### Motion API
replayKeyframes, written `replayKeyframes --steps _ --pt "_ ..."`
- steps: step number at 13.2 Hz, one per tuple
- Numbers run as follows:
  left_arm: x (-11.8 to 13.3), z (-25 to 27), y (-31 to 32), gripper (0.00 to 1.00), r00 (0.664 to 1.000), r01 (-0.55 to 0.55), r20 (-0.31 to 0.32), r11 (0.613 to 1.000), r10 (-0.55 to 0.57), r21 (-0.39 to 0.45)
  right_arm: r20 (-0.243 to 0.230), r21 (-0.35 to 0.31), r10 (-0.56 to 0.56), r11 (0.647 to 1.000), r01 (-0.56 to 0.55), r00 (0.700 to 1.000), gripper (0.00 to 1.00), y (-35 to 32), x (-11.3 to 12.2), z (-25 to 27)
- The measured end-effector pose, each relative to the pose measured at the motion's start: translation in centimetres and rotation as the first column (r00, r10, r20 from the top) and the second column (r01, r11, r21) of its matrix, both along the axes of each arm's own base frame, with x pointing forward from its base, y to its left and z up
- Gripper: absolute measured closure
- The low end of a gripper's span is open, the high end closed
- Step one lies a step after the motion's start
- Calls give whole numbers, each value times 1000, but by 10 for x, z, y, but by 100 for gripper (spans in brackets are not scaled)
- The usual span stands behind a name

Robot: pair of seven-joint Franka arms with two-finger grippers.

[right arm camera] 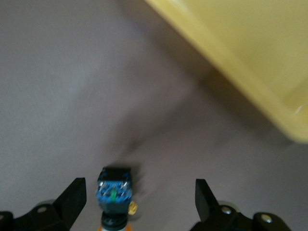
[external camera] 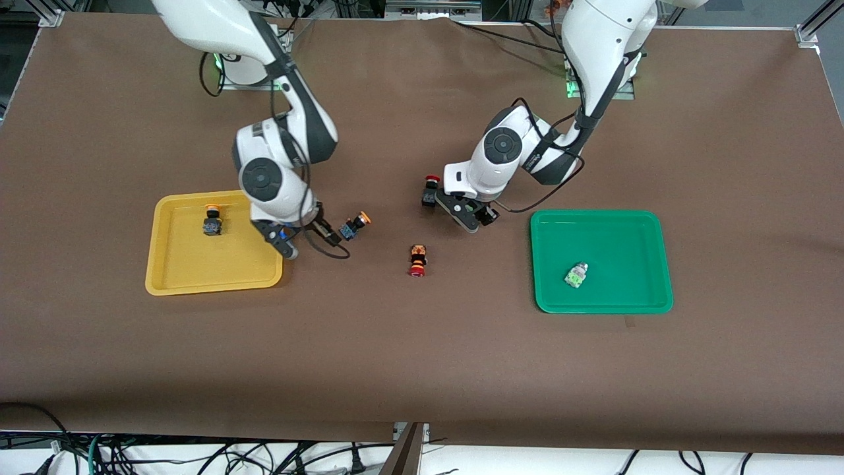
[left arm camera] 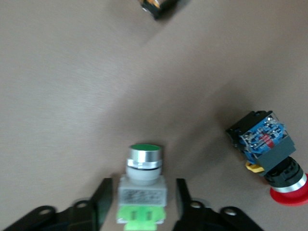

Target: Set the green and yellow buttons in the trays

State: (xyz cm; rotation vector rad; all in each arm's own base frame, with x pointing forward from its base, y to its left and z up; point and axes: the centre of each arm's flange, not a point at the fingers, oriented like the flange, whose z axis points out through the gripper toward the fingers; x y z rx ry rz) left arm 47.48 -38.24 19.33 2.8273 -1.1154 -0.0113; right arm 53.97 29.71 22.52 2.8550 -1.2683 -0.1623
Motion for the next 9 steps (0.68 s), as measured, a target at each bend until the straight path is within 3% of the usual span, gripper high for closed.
replayKeyframes --steps 3,4,5,8,9 --pt "38 60 50 77 996 -48 -67 996 54 79 12 -14 -72 997 73 997 0 23 -12 -25" --pt "69 101 104 93 993 -45 -100 993 56 105 9 -21 -78 997 78 997 0 25 -15 -36" --pt "84 116 134 98 993 -39 -105 994 50 105 8 -24 -79 997 79 997 0 26 -16 -40" --pt "116 119 219 96 992 -3 -123 997 13 80 19 -24 -86 996 87 996 4 36 -22 -47" --pt "115 113 212 89 992 14 -124 998 -5 68 25 -22 -89 996 90 996 15 39 -22 -48"
